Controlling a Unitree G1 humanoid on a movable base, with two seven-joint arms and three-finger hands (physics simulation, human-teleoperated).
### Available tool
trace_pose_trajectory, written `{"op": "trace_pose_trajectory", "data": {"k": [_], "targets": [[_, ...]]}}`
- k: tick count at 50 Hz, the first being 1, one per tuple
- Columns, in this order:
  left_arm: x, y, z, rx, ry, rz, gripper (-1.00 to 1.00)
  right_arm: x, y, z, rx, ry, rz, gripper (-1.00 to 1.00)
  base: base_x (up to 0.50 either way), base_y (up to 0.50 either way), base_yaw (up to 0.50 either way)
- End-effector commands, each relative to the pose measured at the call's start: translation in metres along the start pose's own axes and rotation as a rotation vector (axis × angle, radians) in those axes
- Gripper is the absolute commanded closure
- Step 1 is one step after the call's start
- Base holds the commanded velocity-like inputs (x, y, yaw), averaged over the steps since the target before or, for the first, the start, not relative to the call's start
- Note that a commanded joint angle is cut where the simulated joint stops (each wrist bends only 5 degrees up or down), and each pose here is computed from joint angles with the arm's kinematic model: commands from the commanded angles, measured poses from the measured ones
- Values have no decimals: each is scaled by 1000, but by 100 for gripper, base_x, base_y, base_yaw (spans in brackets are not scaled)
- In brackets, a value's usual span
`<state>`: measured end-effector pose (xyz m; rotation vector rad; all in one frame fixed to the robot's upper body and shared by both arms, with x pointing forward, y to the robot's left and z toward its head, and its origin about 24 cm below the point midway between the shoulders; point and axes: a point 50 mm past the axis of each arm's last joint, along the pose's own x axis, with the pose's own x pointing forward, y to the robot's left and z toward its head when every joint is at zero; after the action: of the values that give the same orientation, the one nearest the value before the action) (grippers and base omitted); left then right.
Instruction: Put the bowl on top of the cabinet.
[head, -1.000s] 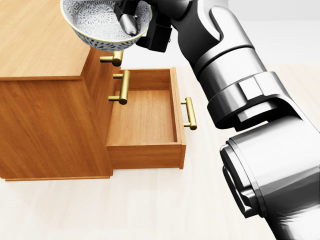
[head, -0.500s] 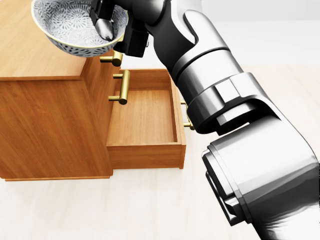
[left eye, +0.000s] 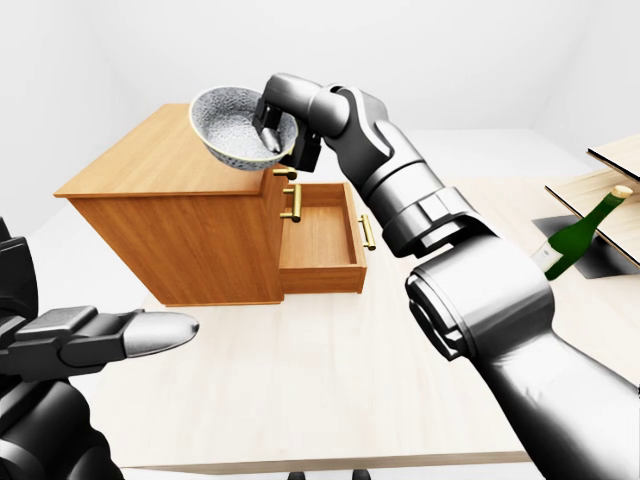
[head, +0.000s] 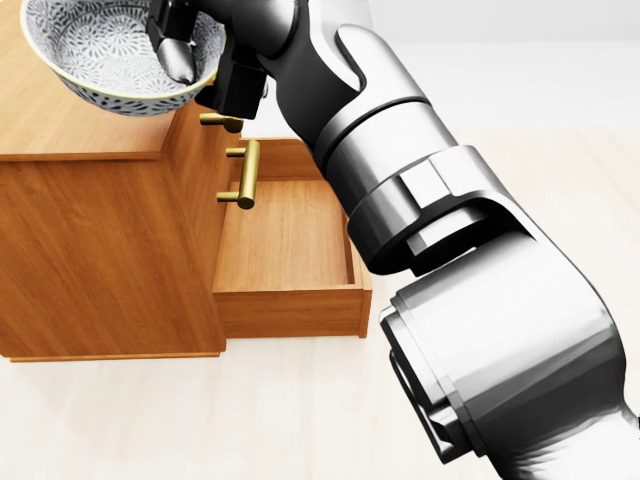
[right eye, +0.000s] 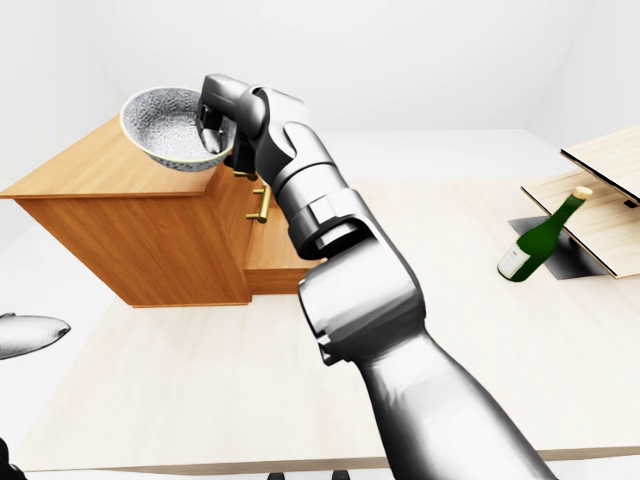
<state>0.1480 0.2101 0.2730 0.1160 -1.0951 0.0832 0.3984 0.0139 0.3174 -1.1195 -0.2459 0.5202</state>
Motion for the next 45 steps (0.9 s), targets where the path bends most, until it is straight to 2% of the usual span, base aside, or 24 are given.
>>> {"op": "trace_pose_trajectory", "data": {"k": [1,17,45], "targets": [[0,0,1,-6,-4,1,-100,2,2,0,104,-22,-52,100,0,0,0],[0,0,2,-10,-11,3,-100,4,4,14,89,-42,-83,100,0,0,0],[1,2,5,-25,-25,13,-100,7,15,12,92,-25,-108,100,0,0,0]]}}
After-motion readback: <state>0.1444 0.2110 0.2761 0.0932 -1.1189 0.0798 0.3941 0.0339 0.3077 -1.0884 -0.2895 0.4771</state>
